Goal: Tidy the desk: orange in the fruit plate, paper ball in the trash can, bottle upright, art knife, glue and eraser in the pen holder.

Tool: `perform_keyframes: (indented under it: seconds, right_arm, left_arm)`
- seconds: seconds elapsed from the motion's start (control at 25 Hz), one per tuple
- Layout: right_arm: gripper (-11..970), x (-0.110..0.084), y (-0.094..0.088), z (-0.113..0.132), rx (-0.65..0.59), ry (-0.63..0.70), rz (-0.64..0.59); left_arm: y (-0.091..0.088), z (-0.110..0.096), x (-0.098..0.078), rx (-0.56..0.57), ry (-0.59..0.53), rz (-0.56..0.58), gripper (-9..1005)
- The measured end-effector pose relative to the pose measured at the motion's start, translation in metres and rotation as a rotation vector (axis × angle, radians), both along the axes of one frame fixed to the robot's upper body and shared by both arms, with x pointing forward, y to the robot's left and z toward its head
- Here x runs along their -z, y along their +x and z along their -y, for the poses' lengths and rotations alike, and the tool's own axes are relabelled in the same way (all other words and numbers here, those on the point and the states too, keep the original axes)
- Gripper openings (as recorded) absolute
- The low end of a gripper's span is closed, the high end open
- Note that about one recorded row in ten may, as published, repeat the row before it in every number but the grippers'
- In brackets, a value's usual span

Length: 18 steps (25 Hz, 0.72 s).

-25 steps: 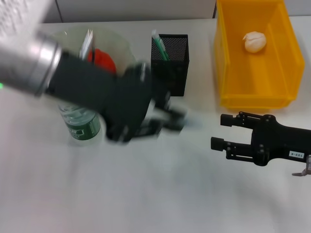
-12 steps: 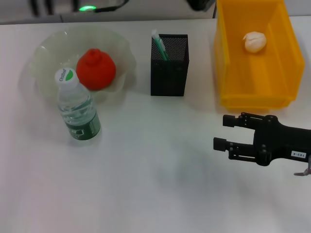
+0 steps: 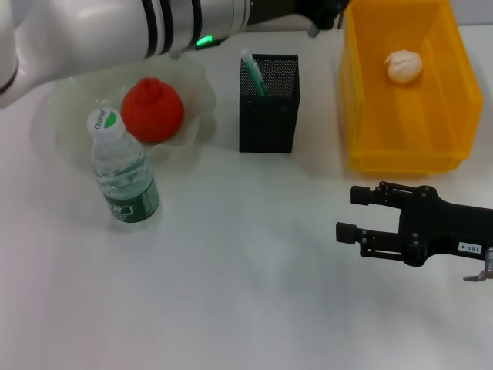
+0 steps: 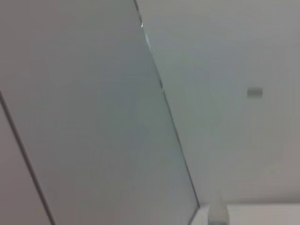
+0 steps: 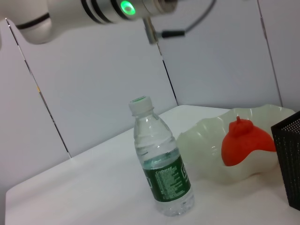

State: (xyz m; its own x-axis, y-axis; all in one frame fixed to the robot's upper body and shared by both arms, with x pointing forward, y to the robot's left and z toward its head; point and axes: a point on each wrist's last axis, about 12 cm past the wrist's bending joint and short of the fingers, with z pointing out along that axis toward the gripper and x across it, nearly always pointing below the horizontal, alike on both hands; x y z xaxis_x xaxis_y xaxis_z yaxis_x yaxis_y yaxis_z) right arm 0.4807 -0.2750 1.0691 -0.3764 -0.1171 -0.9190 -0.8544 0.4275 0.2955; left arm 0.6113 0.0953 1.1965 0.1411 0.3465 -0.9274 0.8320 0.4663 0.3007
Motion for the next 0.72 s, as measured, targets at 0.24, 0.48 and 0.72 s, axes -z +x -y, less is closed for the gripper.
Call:
perform_keyframes:
  seconds: [0.24, 0.48, 0.72]
  right_arm:
    - [742, 0.000, 0.000, 0.000, -0.002, 0.000, 0.000]
    - [741, 0.000, 0.001, -0.001, -0.003, 0.000, 0.001]
    - [741, -0.001, 0.002, 0.000, -0.006, -0.002, 0.005]
  left_arm:
    - [0.005, -0.010, 0.020, -0.041, 0.030, -0.054, 139]
    - [0.006, -0.018, 0.033, -0.066, 0.052, -0.087, 147]
    - [0.005, -0.025, 0.036, -0.081, 0.033, -0.111, 172]
